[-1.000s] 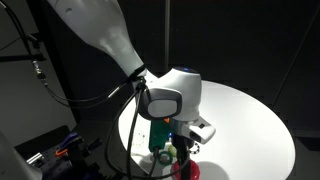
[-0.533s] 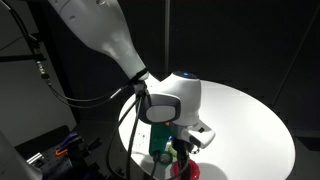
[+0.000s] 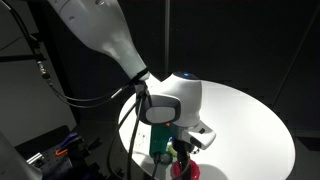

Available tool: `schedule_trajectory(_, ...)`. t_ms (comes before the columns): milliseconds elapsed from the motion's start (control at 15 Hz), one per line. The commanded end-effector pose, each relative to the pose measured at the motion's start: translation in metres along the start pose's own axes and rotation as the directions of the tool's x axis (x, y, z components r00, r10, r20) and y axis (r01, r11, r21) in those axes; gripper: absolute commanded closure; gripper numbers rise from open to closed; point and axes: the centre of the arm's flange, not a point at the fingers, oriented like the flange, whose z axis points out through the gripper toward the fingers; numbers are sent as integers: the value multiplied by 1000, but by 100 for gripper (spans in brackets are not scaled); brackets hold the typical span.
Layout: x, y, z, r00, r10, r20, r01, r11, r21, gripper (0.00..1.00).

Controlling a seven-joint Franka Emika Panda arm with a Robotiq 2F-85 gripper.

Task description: Pick up the red ring and put it on the ring holder

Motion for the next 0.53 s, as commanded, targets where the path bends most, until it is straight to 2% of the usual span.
schedule_trajectory(0,9,5,-2,1000,-8,-18,9,999,41,0)
schedule_trajectory(467,17,-2,-12,999,-9,-47,12,998,66,0)
